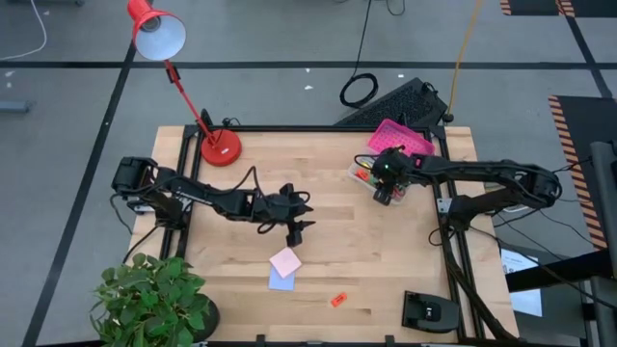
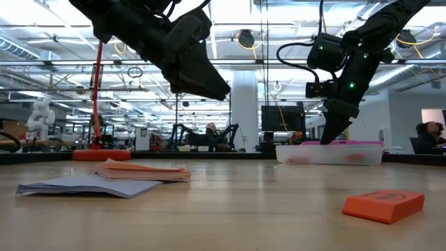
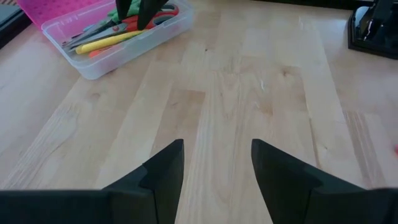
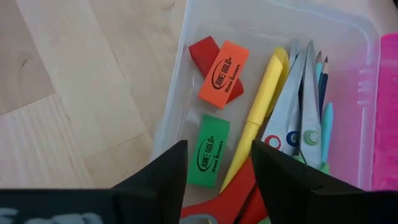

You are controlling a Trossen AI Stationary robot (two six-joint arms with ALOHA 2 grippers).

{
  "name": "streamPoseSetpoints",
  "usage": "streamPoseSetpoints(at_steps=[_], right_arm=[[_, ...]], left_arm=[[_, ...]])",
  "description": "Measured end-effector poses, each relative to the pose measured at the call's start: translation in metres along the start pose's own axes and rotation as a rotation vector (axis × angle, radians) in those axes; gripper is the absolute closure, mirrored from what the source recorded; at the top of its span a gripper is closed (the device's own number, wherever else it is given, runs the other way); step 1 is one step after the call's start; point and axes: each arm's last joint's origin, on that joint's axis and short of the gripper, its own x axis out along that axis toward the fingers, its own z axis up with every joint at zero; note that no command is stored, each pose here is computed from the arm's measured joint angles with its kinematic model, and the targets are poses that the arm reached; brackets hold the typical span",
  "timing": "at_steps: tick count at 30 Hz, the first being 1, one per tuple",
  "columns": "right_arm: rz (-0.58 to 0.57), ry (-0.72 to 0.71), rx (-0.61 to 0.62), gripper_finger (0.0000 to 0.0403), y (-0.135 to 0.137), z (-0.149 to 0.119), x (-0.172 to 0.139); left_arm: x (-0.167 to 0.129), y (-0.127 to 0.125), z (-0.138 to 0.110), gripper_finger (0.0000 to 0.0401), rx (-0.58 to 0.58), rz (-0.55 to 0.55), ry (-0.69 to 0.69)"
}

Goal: Pack school essentials
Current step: Put the orange eraser into the supply box

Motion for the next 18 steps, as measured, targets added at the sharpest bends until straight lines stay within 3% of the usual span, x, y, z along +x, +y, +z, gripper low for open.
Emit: streamPoseSetpoints(at_steps=[10,18], right_arm=[[0.004,-0.14,-0.013,0.0228,0.002,0.003,-0.029],[0.075,-0.249,-0.164,0.0229,0.027,0.003,-0.051]], left_arm=[[0.0,-0.001,0.001,0.021,0.0,-0.005,-0.011],[0.0,-0.002,0.001,0.021,-0.007,-0.007,-0.015]])
